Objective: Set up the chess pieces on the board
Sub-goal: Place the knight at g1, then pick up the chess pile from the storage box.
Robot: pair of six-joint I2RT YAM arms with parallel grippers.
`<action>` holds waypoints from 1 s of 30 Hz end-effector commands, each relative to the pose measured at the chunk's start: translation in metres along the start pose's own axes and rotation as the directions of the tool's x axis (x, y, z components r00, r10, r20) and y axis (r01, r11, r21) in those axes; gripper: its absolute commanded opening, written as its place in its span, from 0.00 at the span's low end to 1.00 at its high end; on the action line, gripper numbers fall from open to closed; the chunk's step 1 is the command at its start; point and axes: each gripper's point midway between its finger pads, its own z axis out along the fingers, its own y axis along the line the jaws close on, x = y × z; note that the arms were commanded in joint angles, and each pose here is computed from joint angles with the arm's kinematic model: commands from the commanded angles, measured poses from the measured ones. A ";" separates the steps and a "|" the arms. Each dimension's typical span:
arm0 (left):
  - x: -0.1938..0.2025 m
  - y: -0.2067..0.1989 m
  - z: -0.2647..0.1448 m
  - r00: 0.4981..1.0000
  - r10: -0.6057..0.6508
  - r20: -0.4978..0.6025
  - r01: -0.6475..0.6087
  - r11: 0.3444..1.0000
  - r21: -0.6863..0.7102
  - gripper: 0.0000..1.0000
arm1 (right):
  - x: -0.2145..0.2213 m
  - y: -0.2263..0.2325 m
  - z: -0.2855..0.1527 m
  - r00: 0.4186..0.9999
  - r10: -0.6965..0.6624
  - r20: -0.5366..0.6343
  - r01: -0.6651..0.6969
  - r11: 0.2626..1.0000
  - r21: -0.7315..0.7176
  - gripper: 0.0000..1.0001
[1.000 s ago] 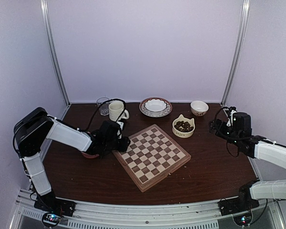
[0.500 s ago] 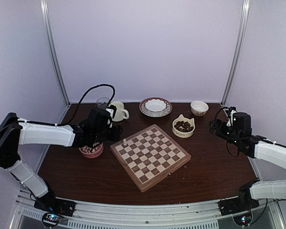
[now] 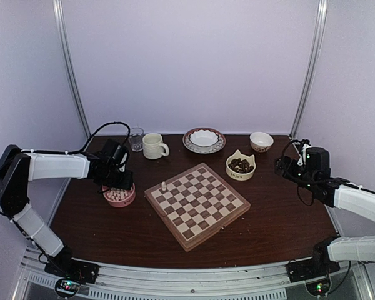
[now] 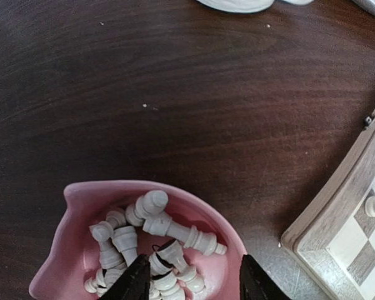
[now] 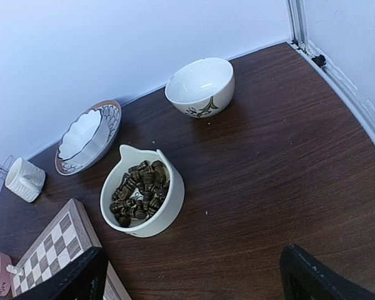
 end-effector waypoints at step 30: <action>-0.029 0.029 0.044 0.993 0.113 0.048 -0.101 0.976 -0.195 0.38 | -0.014 0.011 -0.002 0.999 0.006 0.035 -0.004 1.000 -0.031 0.99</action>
